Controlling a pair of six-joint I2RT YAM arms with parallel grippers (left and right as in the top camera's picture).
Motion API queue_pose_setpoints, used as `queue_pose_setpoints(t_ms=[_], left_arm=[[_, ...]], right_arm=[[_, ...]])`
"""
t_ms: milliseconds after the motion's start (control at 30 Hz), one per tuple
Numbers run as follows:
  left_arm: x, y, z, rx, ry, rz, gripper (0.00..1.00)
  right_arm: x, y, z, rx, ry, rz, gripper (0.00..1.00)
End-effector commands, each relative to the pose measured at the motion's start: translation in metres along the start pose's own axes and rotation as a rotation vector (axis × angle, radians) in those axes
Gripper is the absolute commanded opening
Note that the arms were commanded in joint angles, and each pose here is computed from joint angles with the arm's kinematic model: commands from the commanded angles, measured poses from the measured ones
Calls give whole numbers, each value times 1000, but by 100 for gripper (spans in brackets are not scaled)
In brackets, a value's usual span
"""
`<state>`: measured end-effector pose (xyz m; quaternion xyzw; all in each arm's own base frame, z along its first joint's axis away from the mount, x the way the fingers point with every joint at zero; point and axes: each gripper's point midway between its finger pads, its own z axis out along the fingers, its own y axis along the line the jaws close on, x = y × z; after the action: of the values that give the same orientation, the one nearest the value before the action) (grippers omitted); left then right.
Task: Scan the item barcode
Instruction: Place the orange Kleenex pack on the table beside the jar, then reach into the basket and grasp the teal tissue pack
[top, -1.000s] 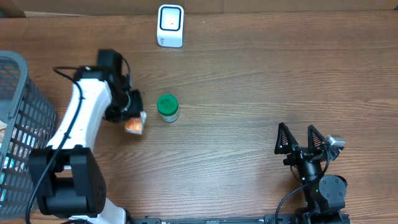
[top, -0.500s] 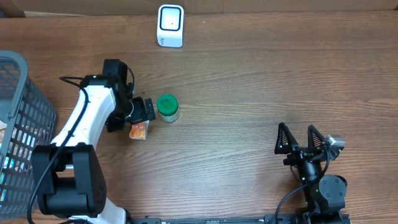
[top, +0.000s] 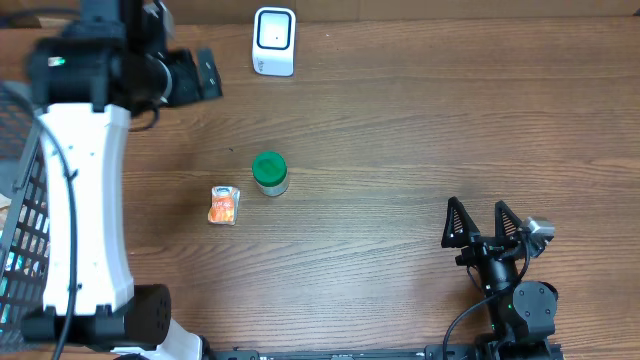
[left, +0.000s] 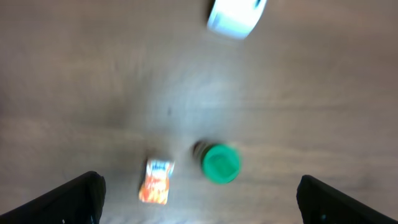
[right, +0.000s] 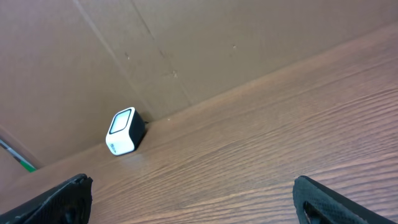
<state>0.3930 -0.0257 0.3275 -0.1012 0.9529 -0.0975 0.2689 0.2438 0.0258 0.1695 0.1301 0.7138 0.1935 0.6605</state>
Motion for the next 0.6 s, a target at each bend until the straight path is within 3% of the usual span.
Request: queue_pose_setpoints(t_ms=[0,133,267,567], left_arm=[[-30,-6,-70,35,-200,23,100],[-48,10,-132,19,-379,-12,100],[-57,62,-175,-76,-511,-179,99],[-27,207,-208,-352,-554,-647,98]], right_arm=[[1,2,0,-12,-2,-4,100],[1,2,0,-12,-2,-4,100],[1,2,0,-12,-2,-4,100],[1,2,0,-12,-2,-4,100]])
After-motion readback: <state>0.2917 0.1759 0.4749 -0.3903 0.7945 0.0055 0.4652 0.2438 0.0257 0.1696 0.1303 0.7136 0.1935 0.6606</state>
